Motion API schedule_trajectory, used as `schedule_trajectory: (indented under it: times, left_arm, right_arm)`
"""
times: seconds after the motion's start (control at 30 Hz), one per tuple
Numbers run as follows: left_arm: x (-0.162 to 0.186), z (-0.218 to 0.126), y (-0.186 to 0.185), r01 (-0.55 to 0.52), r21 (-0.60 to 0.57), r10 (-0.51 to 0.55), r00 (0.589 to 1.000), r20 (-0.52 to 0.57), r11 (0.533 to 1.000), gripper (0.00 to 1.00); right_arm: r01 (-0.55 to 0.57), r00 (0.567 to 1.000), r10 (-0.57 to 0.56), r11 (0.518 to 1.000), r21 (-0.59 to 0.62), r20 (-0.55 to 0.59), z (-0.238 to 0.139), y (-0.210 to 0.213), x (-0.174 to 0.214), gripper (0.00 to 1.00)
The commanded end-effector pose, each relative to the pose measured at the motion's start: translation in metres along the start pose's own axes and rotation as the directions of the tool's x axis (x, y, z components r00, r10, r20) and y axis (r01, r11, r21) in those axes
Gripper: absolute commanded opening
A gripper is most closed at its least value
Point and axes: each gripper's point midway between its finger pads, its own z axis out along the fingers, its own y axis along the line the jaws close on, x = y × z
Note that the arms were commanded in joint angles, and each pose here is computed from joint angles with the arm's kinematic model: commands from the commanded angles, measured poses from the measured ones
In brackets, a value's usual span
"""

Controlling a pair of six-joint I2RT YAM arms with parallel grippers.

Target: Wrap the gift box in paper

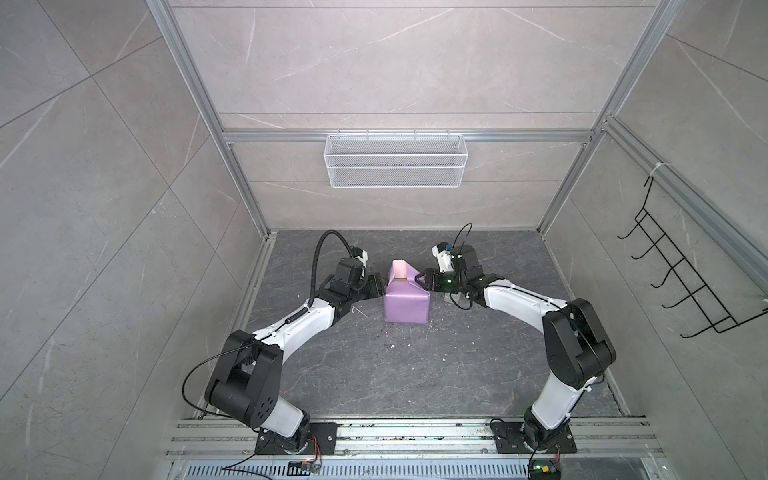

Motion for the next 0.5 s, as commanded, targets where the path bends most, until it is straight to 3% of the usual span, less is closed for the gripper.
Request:
schedule_trajectory:
  times: [0.0,0.47]
  left_arm:
    - [-0.017,0.002,-0.018,-0.015,0.058,0.014,0.999,0.031,0.998,0.67]
    - [-0.010,0.025,-0.015,-0.036,0.059,0.037,0.999,-0.020,0.998,0.67]
  right_arm:
    - [-0.027,0.996,0.033,0.997,0.066,-0.085,0.003,-0.017,0.030,0.53]
    - [-0.029,0.996,0.034,0.998,0.059,-0.083,0.002,-0.015,0.030,0.53]
